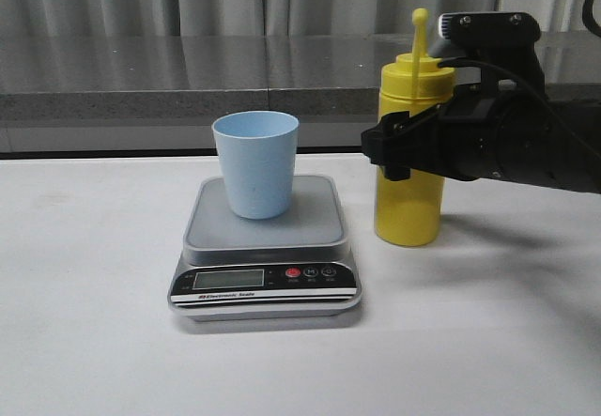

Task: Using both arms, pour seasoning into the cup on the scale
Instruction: 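Lower the bottle onto the table beside the scale with the right gripper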

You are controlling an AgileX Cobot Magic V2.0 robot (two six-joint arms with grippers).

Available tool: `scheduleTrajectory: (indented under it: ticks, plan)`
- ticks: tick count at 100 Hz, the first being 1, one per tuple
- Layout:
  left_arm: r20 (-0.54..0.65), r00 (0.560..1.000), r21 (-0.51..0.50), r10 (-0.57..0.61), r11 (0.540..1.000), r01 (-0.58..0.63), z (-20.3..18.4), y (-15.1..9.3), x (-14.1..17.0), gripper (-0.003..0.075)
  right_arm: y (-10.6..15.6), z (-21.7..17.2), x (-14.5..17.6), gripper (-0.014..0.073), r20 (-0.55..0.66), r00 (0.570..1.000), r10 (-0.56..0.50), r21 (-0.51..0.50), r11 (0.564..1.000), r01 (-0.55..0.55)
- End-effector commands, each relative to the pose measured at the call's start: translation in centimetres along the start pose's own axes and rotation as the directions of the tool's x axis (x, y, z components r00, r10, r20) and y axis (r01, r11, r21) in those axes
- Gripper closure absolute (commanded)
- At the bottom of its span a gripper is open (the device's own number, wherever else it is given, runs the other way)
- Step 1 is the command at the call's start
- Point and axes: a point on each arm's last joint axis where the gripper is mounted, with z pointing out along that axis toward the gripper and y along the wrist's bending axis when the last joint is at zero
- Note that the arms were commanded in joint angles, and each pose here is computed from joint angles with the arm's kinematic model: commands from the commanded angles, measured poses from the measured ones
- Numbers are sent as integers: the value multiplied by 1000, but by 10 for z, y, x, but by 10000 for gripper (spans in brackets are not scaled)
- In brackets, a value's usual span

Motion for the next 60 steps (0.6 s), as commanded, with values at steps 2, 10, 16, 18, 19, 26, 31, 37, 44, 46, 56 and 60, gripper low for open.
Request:
scheduleTrajectory:
  ticks: [2,10,16,18,19,26,31,37,44,46,56,60]
  plan:
    - [87,996,-2,-20,1000,20,-1,0,-15,740,1,-5,-29,-44,138,990,-6,-9,1000,8]
    - [87,996,-2,-20,1000,20,-1,0,-15,740,1,-7,-32,-44,146,989,-7,-10,1000,8]
    - [87,996,-2,-20,1000,20,-1,0,-15,740,1,-9,-35,-44,151,989,-7,-10,1000,9]
    - [87,996,-2,-20,1000,20,-1,0,-15,740,1,-10,-36,-44,152,988,-7,-10,1000,9]
    - [87,996,-2,-20,1000,20,-1,0,-15,740,1,-10,-36,-44,153,988,-7,-10,1000,9]
    - [87,996,-2,-20,1000,20,-1,0,-15,740,2,-13,-38,-44,156,988,-8,-10,1000,9]
    - [87,996,-2,-20,1000,20,-1,0,-15,740,2,-15,-39,-44,155,988,-8,-10,1000,9]
    - [87,996,-2,-20,1000,20,-1,0,-15,740,2,-19,-39,-44,153,988,-8,-10,1000,9]
    - [87,996,-2,-20,1000,20,-1,0,-15,740,2,-23,-37,-41,144,989,-7,-9,1000,9]
    - [87,996,-2,-20,1000,20,-1,0,-15,740,2,-24,-36,-41,141,990,-7,-9,1000,8]
    - [87,996,-2,-20,1000,20,-1,0,-15,740,2,-31,-33,-41,129,992,-6,-9,1000,7]
    - [87,996,-2,-20,1000,20,-1,0,-15,740,2,-34,-31,-41,126,992,-6,-9,1000,7]
